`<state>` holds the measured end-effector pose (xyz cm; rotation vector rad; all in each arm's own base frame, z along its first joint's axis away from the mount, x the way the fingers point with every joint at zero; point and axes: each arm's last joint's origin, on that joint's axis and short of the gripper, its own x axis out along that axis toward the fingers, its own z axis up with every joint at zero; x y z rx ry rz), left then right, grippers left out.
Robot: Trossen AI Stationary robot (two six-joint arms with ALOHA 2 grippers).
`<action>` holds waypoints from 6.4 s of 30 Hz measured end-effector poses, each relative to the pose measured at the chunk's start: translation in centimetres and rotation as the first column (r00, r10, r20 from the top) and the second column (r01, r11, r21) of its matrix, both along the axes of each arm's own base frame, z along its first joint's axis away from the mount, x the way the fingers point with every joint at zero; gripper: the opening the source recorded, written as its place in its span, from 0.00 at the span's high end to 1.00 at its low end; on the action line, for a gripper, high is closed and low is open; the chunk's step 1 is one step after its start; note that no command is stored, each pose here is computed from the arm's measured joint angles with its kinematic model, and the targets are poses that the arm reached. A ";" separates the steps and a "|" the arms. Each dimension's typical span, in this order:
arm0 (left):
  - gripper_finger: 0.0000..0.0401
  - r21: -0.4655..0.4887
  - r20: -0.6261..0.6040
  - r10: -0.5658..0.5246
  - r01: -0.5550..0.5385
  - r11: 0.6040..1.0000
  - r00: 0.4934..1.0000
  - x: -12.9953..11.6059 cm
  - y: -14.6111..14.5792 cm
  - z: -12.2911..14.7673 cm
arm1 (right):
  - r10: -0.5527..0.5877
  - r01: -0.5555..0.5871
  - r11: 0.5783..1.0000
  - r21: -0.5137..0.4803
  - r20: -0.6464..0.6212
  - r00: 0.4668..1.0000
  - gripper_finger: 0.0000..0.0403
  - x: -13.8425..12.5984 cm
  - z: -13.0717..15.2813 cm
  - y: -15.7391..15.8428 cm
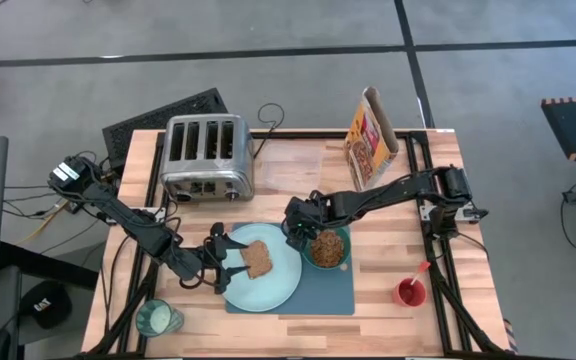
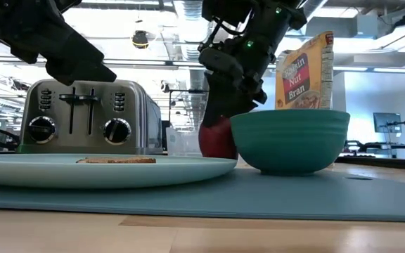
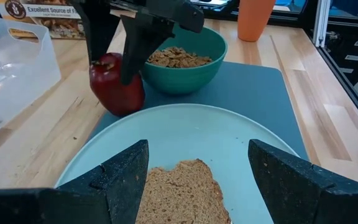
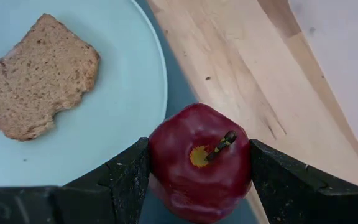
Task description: Arrange a breakfast setting
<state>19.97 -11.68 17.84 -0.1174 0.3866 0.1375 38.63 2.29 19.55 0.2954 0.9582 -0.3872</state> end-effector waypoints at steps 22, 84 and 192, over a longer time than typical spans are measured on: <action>0.35 -0.004 0.001 0.002 -0.002 1.000 1.000 0.0 0.0 0.0 | 0.032 -0.032 0.999 -0.015 0.001 0.999 0.14 -0.1 0.9 0.9; 0.35 -0.064 0.105 -0.182 0.190 0.980 0.978 0.4 -1.0 1.3 | -0.249 0.241 0.968 -0.064 -0.212 0.945 0.18 -22.8 12.1 12.0; 0.35 -0.041 0.119 -0.141 0.147 0.988 0.983 0.8 -0.4 1.5 | -0.126 0.196 0.966 0.171 -0.350 0.928 0.94 -28.5 13.4 13.4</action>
